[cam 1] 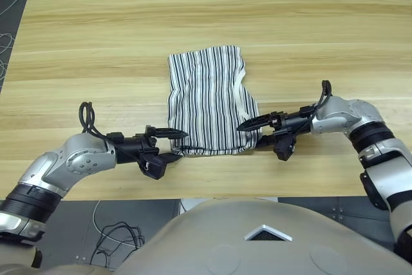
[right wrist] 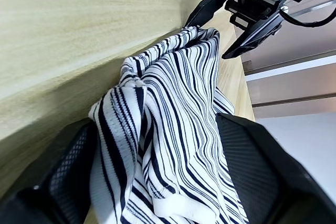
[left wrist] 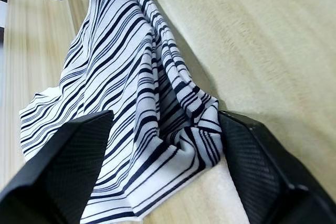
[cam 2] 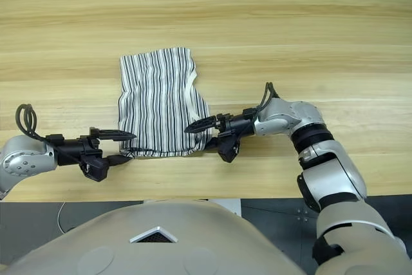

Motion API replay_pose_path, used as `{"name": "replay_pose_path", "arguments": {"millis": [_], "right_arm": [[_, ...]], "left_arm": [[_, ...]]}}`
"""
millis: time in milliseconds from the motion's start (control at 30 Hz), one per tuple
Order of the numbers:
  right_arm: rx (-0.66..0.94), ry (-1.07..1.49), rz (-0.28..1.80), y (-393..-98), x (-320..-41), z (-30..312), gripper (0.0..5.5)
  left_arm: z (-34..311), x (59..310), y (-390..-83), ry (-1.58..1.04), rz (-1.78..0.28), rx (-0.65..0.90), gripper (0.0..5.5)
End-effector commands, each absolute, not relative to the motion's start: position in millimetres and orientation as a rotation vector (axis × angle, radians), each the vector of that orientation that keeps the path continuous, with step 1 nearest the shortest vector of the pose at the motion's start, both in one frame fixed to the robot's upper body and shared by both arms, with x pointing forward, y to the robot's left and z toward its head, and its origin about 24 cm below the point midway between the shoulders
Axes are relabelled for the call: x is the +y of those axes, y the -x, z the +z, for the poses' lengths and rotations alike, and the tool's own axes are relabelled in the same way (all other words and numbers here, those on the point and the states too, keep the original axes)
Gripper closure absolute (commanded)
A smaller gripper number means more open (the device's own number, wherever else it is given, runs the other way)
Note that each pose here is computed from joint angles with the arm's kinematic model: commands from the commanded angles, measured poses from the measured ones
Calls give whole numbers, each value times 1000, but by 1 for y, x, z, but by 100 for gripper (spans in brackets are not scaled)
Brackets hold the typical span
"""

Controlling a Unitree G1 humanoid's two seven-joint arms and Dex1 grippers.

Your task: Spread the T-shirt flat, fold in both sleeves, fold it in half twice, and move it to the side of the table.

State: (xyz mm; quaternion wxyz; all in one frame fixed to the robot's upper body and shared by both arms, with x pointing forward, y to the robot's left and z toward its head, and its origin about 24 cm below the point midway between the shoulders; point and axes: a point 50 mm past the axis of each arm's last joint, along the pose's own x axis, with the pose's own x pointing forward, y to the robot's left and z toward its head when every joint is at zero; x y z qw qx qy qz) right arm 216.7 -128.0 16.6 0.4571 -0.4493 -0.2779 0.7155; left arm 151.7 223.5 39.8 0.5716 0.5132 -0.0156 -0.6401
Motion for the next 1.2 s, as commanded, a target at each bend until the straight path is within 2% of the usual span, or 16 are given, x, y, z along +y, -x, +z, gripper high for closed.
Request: {"name": "replay_pose_path", "arguments": {"millis": [33,267,600,733,967,1067,1200], "right_arm": [[-583,1183,1870,-213,-132,4,211],[-589,1182,1888,-218,-129,11,351],[-505,1131,1910,-220,-122,8,540],[-384,881,1857,-214,-113,36,540],[-81,560,1941,-211,-124,74,540],[64,489,1984,-204,-136,78,540],[150,486,2004,-198,-145,80,540]], "left_arm": [[25,234,-146,-1249,-1561,87,212],[23,231,-144,-1222,-1582,83,344],[31,222,-149,-1204,-1605,45,511],[72,203,-167,-1080,-1557,46,535],[122,187,-153,-642,-1701,342,535],[128,196,-147,-604,-1744,485,535],[123,217,-149,-602,-1726,624,535]]}}
